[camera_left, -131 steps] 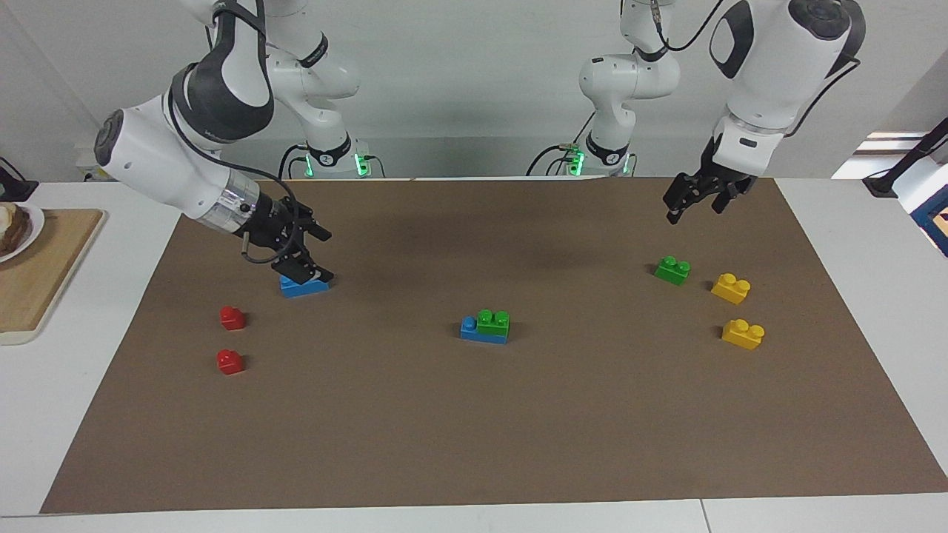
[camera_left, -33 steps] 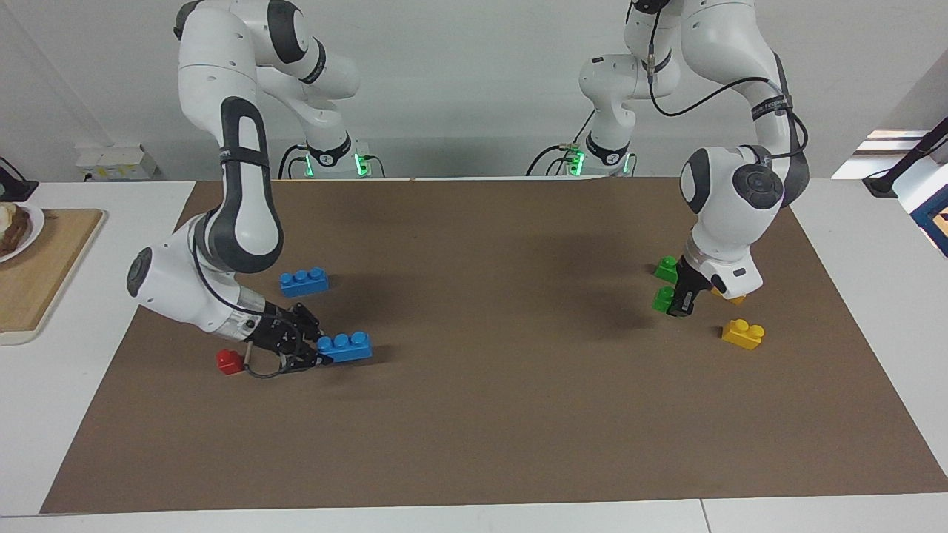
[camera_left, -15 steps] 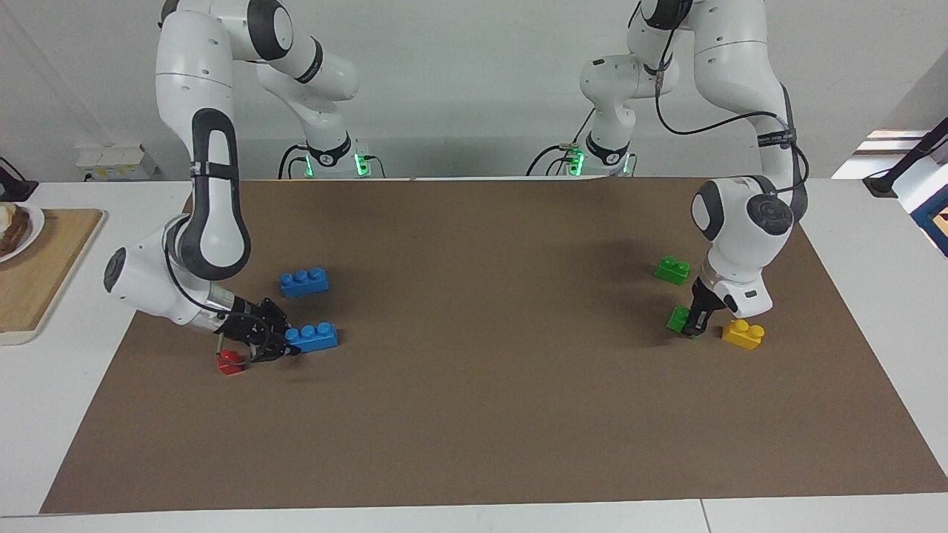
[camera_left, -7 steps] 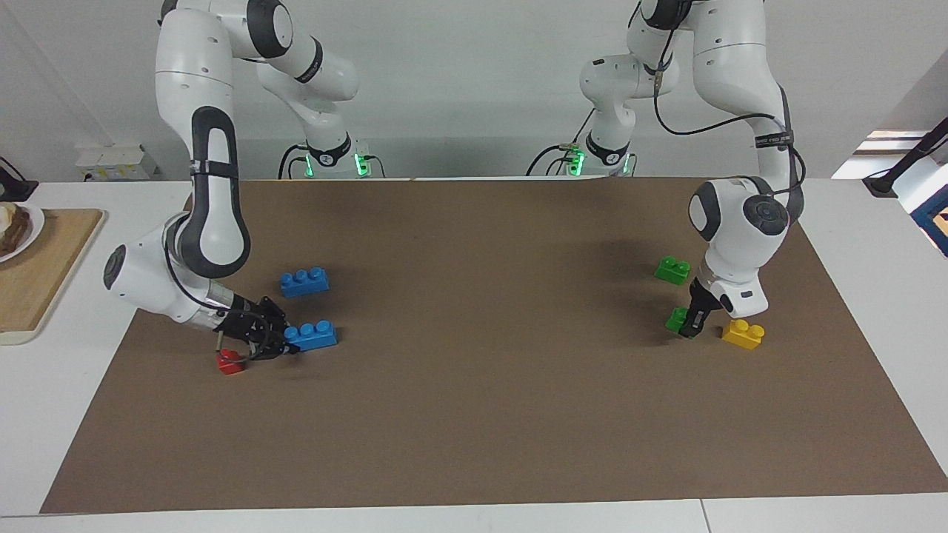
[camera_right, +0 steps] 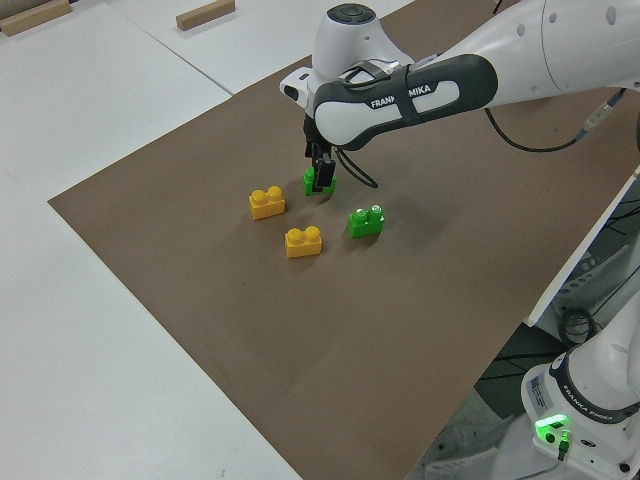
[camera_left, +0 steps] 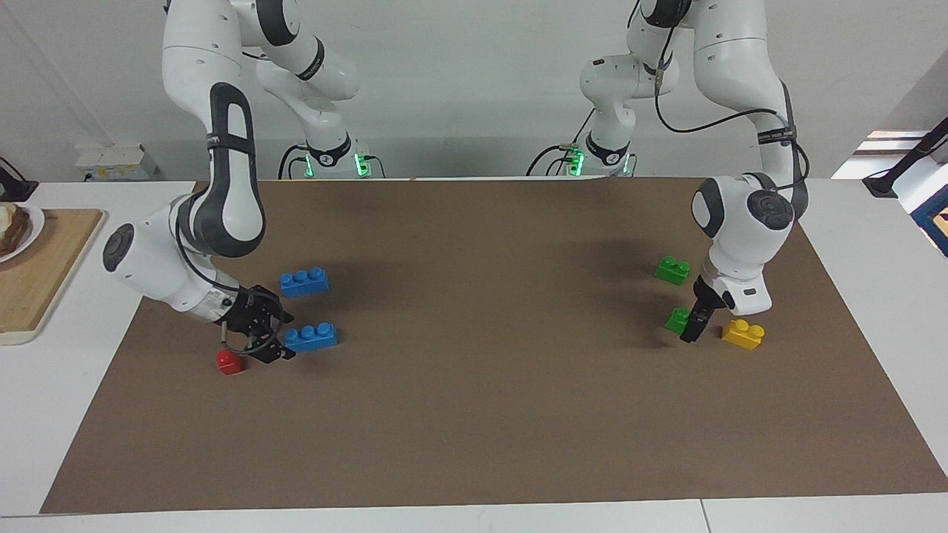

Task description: Remove green block with left arm and hold with right

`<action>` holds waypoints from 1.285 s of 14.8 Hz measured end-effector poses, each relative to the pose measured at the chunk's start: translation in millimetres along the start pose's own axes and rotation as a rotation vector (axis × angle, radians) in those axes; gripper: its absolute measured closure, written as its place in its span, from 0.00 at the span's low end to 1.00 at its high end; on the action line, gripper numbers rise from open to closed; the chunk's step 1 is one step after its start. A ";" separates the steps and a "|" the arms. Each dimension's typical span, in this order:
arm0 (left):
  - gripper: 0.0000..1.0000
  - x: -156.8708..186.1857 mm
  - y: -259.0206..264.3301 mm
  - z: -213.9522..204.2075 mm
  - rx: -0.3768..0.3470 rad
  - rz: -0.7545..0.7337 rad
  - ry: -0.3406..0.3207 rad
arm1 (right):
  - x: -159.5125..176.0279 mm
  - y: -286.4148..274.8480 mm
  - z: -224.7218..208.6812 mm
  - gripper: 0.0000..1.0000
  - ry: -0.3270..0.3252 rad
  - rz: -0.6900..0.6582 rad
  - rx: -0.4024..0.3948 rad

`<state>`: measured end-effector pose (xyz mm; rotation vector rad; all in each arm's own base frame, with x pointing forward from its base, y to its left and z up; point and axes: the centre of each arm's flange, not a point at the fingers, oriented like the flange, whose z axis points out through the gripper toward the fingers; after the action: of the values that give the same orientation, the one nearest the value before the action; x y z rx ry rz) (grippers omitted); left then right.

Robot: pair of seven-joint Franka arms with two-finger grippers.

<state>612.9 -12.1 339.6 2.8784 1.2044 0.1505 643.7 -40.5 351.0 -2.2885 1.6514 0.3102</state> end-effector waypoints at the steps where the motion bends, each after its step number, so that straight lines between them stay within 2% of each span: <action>1: 0.00 3.8 2.4 -14.7 -0.003 0.057 0.006 | -12.0 -5.9 -15.1 0.02 0.045 -0.058 -0.005; 3: 0.00 13.7 5.8 -48.3 -0.006 0.188 0.021 | -43.6 -20.9 -35.9 0.00 0.144 -0.220 -0.027; 5: 0.00 25.7 3.2 -77.6 -0.002 0.335 0.034 | -66.1 -31.7 -46.2 0.00 0.191 -0.366 -0.038; 10: 0.00 22.2 -10.4 -133.2 0.027 0.596 0.011 | -82.4 -24.8 -83.9 0.00 0.178 -0.687 -0.094; 15: 0.00 -3.9 -22.8 -192.3 0.043 0.692 -0.005 | -126.9 3.0 -151.5 0.00 0.184 -1.065 -0.149; 19: 0.00 -22.3 -30.9 -224.7 0.055 0.714 -0.018 | -132.1 12.0 -158.6 0.00 0.196 -1.178 -0.175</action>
<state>554.0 -10.9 559.7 3.1971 0.1291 0.0960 590.5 14.9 542.9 -3.0085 0.1114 -0.0627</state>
